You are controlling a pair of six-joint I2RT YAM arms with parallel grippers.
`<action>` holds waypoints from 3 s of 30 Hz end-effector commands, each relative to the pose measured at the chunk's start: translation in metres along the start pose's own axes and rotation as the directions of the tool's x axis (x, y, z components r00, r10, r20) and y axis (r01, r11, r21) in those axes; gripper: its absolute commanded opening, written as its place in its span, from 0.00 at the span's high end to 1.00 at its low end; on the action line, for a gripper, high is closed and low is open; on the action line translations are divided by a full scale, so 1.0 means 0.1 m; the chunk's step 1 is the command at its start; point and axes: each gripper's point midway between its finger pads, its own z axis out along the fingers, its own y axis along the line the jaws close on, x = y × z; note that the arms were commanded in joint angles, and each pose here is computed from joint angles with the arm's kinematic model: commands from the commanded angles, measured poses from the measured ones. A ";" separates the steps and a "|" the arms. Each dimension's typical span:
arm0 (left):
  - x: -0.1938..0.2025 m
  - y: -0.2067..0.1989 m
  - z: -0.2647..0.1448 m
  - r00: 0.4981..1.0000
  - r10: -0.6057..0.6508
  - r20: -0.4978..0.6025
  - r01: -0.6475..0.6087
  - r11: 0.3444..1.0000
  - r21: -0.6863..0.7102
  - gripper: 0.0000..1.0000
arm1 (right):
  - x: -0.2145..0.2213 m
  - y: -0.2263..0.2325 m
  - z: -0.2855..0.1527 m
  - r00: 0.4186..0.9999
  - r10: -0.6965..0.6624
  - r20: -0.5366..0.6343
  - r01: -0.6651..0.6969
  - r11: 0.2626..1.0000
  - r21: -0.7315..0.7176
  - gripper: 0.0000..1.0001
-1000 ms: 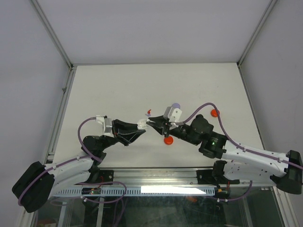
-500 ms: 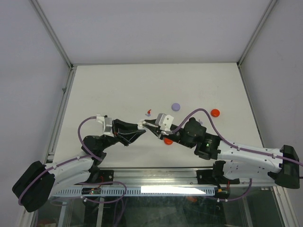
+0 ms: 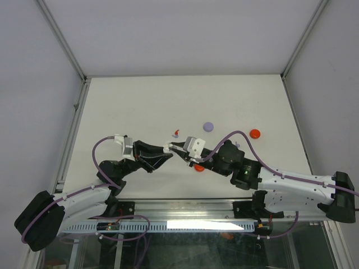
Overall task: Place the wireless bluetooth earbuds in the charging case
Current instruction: Place the earbud in the charging case.
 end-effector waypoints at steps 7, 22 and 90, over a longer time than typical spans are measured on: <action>-0.33 -0.02 0.11 0.994 -0.020 0.110 0.021 1.000 -0.006 1.00 | -0.13 0.15 -0.01 0.998 0.006 0.056 -0.001 0.997 -0.082 0.88; -0.36 -0.15 0.09 0.992 0.007 0.127 -0.015 0.998 0.064 1.00 | 0.03 0.21 0.01 1.000 -0.001 -0.017 -0.001 0.994 -0.106 0.88; -0.18 0.03 -0.02 0.993 0.083 0.090 -0.081 0.996 -0.023 1.00 | -0.09 -0.15 -0.16 0.967 0.254 0.010 -0.254 0.967 0.022 0.30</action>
